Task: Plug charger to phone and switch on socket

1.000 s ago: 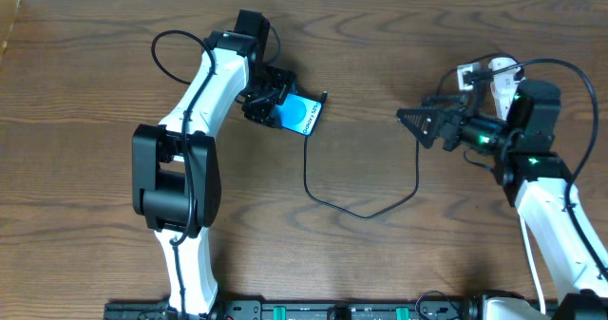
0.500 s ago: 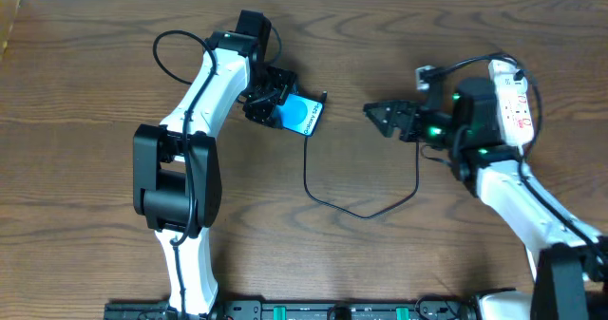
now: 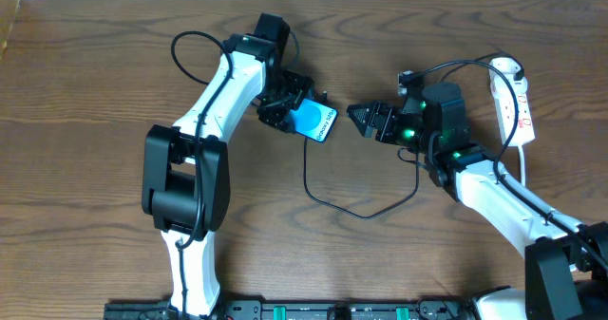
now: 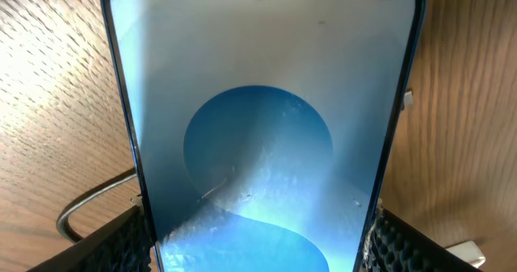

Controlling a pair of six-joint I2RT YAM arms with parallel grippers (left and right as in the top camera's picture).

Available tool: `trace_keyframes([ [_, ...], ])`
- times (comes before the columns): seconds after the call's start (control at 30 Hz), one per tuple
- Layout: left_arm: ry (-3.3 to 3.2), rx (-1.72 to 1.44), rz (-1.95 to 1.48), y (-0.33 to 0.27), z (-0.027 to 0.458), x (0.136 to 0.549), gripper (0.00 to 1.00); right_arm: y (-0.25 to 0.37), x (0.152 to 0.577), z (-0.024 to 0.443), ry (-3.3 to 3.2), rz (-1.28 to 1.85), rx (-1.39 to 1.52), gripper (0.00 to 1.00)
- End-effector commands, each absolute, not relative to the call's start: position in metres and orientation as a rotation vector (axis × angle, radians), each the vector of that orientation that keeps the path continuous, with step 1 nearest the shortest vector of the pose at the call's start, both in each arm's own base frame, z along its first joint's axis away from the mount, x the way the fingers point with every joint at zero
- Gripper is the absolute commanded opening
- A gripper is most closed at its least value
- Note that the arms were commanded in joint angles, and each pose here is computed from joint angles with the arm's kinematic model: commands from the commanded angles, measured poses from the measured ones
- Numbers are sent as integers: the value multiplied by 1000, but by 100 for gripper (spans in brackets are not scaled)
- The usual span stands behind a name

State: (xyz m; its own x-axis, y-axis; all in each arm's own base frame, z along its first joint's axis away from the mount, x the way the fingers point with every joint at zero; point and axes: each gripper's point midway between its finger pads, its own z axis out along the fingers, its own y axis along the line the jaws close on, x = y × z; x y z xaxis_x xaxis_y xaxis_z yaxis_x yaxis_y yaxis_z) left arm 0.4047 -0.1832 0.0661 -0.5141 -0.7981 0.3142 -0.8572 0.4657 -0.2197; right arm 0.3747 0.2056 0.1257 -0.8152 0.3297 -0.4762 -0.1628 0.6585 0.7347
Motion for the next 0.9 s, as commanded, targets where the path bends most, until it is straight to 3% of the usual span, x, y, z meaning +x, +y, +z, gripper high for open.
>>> trace_keyframes([
  [0.0, -2552, 1427, 581, -188, 82, 404, 63, 208, 379, 129, 2273, 1074, 138, 80],
  [0.87, -2435, 1406, 667, -205, 90, 398, 63, 224, 372, 115, 2314, 1059, 113, 76],
])
